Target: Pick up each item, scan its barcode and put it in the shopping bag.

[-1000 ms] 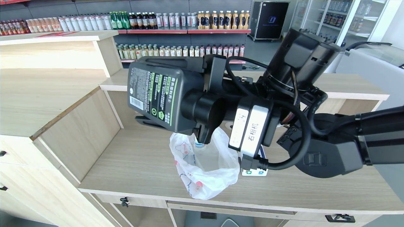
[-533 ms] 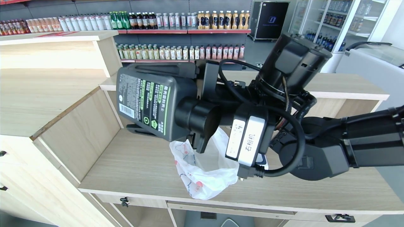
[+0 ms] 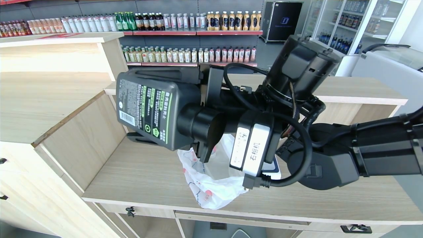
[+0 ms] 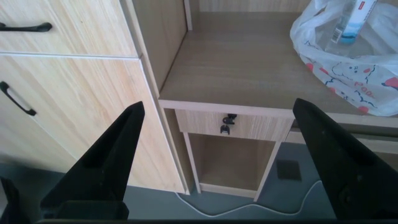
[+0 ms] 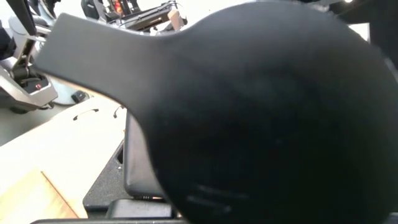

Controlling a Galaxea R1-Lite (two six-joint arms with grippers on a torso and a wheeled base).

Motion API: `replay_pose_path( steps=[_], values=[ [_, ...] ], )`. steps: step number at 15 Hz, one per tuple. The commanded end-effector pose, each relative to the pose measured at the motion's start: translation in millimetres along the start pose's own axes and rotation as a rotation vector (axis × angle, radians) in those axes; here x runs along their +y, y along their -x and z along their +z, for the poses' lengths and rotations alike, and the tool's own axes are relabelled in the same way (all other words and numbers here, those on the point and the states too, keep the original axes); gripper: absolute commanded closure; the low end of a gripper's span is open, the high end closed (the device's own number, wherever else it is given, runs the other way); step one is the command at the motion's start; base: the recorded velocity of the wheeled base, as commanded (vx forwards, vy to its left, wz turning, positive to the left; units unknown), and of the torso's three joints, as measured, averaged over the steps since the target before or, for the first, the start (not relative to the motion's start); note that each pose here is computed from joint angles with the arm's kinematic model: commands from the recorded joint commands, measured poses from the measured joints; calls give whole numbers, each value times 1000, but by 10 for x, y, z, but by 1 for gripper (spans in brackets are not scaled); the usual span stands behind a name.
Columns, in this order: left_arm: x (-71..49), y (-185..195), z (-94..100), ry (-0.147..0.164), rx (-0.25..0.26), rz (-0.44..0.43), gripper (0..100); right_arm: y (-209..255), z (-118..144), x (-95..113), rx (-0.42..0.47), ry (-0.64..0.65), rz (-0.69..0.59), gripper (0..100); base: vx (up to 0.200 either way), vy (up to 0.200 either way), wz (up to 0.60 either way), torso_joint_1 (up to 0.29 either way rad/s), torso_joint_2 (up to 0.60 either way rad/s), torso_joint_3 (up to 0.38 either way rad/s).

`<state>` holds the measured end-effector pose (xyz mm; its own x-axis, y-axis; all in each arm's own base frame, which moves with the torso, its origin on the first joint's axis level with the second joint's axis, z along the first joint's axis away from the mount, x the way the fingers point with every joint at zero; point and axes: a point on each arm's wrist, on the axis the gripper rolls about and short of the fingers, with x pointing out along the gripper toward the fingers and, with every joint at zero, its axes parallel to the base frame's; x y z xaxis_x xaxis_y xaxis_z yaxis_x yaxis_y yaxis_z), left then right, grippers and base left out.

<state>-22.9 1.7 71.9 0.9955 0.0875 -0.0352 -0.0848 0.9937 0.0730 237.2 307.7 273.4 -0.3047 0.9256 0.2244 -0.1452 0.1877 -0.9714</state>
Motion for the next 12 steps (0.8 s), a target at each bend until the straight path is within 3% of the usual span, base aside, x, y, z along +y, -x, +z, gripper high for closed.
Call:
replay_pose_path(
  steps=[1, 5, 7, 8, 9, 11, 12],
  values=[
    [0, 0, -1, 0, 0, 0, 0, 11, -7, -4, 3, 1, 0, 100, 0, 0, 0, 0, 0, 0],
    [0, 0, -1, 0, 0, 0, 0, 92, -3, -96, 54, -33, -13, 100, 0, 0, 0, 0, 0, 0],
    [0, 0, 0, 0, 0, 1, 0, 278, 55, -296, 210, -92, -76, 100, 0, 0, 0, 0, 0, 0],
    [0, 0, -1, 0, 0, 0, 0, 468, 129, -431, 346, -172, -132, 100, 0, 0, 0, 0, 0, 0],
    [0, 0, -1, 0, 0, 0, 0, 592, 159, -485, 426, -214, -166, 100, 0, 0, 0, 0, 0, 0],
    [0, 0, 0, 0, 0, 1, 0, 1371, 346, -645, 799, -432, -338, 100, 0, 0, 0, 0, 0, 0],
    [0, 0, 0, 0, 0, 1, 0, 1745, 448, -690, 945, -514, -415, 100, 0, 0, 0, 0, 0, 0]
  ],
)
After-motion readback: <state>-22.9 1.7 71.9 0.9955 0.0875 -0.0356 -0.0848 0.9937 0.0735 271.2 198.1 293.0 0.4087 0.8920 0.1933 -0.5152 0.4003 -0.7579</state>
